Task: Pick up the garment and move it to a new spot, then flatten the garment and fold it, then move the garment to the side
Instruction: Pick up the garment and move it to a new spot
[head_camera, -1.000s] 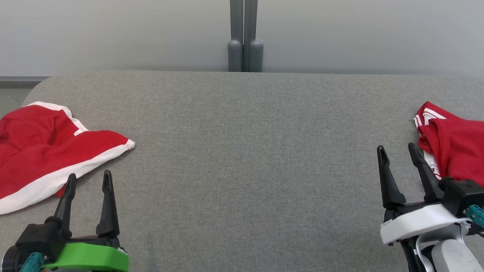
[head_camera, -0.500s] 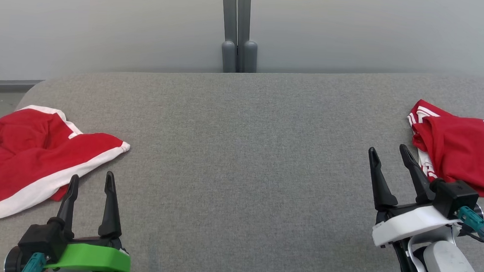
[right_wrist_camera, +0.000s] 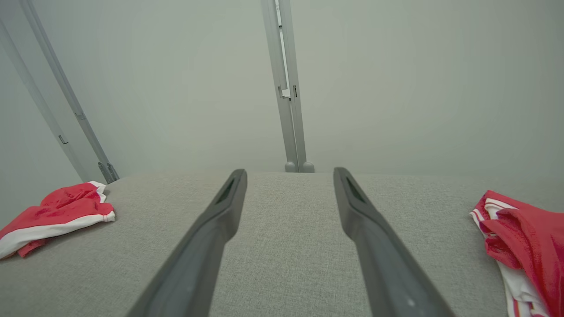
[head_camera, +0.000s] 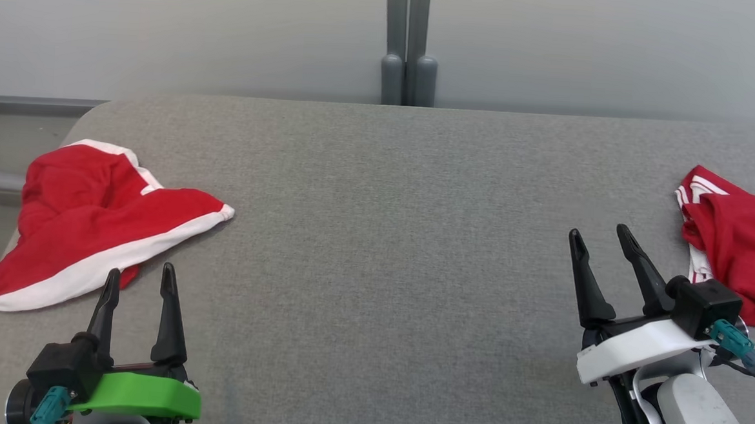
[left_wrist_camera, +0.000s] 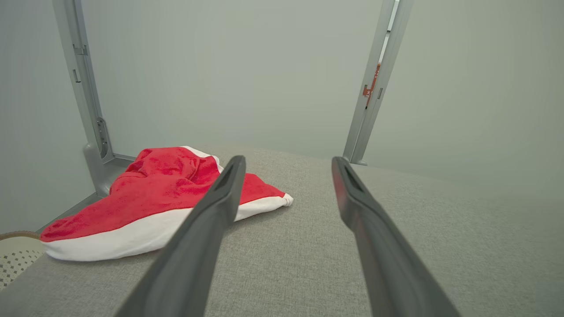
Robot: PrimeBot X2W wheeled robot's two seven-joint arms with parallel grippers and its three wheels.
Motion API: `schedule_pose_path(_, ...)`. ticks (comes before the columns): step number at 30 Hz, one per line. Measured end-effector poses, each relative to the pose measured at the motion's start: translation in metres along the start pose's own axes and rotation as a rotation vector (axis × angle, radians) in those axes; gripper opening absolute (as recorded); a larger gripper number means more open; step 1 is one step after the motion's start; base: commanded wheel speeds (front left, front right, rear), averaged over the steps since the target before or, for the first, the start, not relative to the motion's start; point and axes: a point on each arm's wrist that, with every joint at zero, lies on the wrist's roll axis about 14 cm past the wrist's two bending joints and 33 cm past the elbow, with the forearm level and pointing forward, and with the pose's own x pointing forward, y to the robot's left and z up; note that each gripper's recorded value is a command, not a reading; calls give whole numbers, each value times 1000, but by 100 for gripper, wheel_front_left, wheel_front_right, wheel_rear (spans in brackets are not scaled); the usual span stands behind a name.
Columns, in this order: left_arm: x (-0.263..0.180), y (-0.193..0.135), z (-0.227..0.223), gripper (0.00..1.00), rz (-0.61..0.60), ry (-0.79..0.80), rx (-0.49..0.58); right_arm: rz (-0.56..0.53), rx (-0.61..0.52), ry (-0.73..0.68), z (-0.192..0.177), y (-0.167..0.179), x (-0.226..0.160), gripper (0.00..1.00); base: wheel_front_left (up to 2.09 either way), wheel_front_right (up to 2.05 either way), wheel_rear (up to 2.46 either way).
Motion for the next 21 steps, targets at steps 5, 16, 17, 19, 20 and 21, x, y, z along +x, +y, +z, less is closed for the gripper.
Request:
schedule_pose_path(5,-13,25,1,100,79,4,19,67,22,15,-9,22,14,100,0,0,0)
schedule_pose_path(16,-49,77,7,100,251,5,46,215,71,60,-31,76,40,100,0,0,0)
schedule_pose_path(17,-52,80,7,100,261,5,48,226,74,63,-33,80,41,100,0,0,0)
schedule_pose_path(19,-58,86,8,100,284,5,51,251,79,74,-37,90,44,100,0,0,0)
schedule_pose_path(20,-61,89,9,100,293,4,53,263,81,79,-39,94,44,100,0,0,0)
schedule_pose_path(21,-62,90,9,100,300,4,54,271,83,82,-40,97,45,100,0,0,0)
